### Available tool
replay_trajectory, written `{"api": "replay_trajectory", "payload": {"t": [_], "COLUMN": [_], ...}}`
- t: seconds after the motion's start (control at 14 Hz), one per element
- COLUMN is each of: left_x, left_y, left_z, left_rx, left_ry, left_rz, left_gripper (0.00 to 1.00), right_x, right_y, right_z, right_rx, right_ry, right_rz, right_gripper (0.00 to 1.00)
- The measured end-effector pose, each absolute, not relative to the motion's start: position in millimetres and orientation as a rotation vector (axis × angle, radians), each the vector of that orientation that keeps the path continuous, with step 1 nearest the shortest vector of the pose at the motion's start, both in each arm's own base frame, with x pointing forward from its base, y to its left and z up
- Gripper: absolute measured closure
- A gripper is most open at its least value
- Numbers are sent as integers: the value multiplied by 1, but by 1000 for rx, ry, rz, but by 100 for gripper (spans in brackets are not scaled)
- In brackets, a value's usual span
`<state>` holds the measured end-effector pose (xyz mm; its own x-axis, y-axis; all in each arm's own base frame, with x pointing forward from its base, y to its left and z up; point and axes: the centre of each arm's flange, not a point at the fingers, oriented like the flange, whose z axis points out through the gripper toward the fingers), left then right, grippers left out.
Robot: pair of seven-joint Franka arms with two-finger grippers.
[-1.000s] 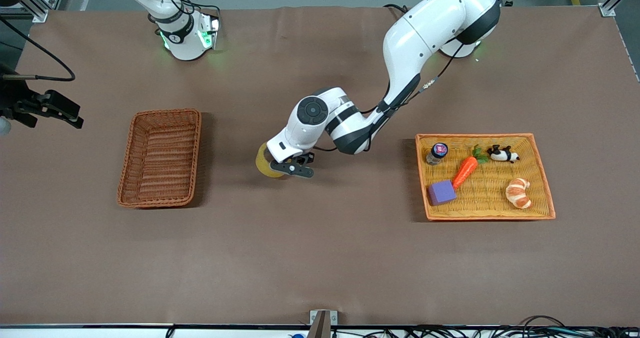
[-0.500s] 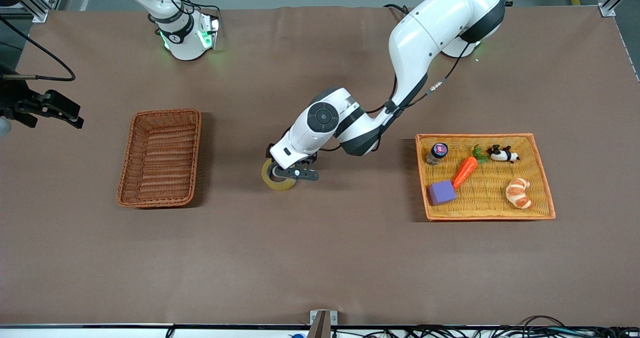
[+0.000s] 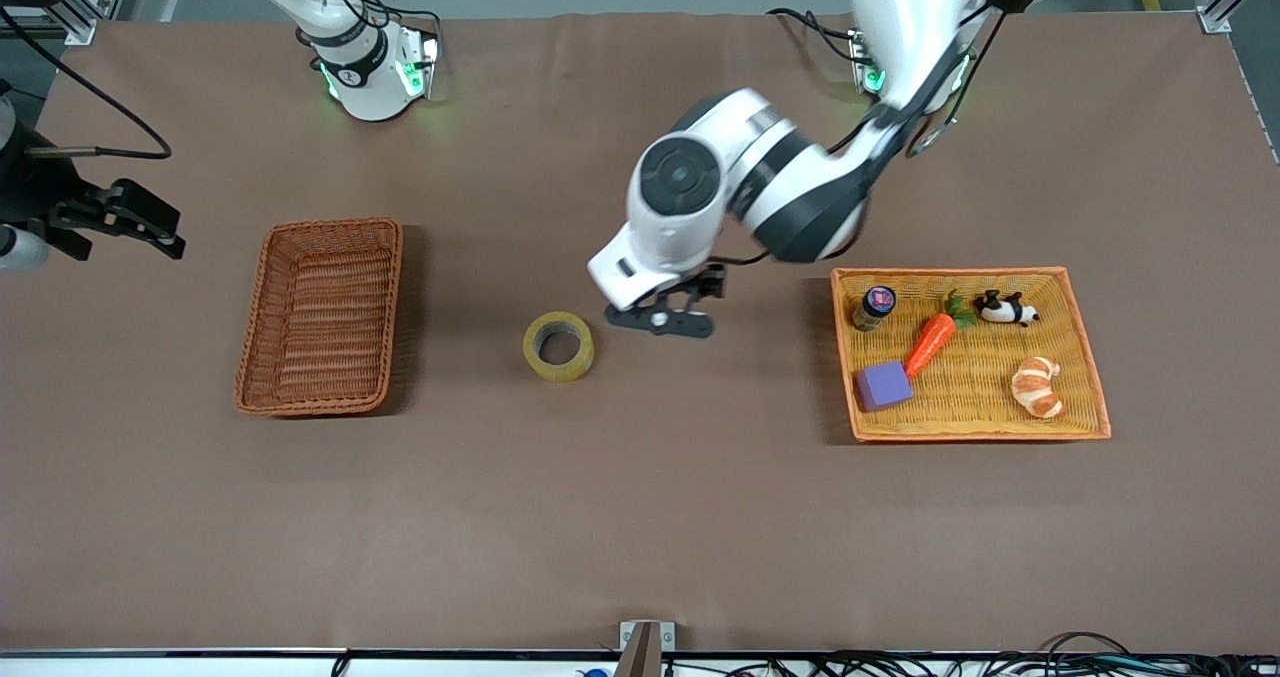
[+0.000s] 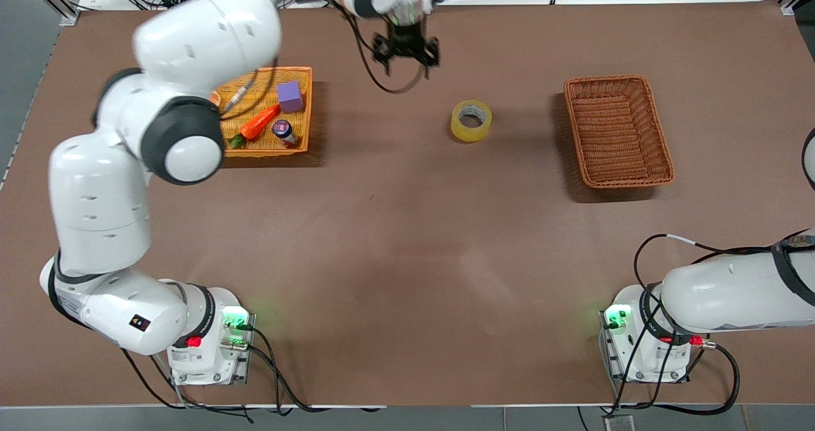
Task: Move tape to another basket
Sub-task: 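Set the tape roll on the table and open the left gripper, then raise the left gripper away while the right gripper reaches the tape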
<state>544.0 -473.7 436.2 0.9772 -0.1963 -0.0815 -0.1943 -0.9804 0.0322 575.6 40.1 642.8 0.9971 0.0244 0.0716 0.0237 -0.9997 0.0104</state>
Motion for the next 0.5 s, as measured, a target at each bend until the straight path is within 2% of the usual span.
{"api": "replay_trajectory", "payload": {"t": [0.21, 0.5], "left_x": [566, 580], "left_y": [-402, -307], "left_z": [499, 568], "left_rx": [3104, 3124], "left_ry": [-306, -149], "left_rz": [-22, 120], "left_gripper": [0, 0], "right_x": [586, 591], "right_y": [76, 158], "right_z": [627, 562], "right_rx": [3138, 3162], "right_ry": [113, 65], "right_rz": [129, -4], "right_gripper": [0, 0]}}
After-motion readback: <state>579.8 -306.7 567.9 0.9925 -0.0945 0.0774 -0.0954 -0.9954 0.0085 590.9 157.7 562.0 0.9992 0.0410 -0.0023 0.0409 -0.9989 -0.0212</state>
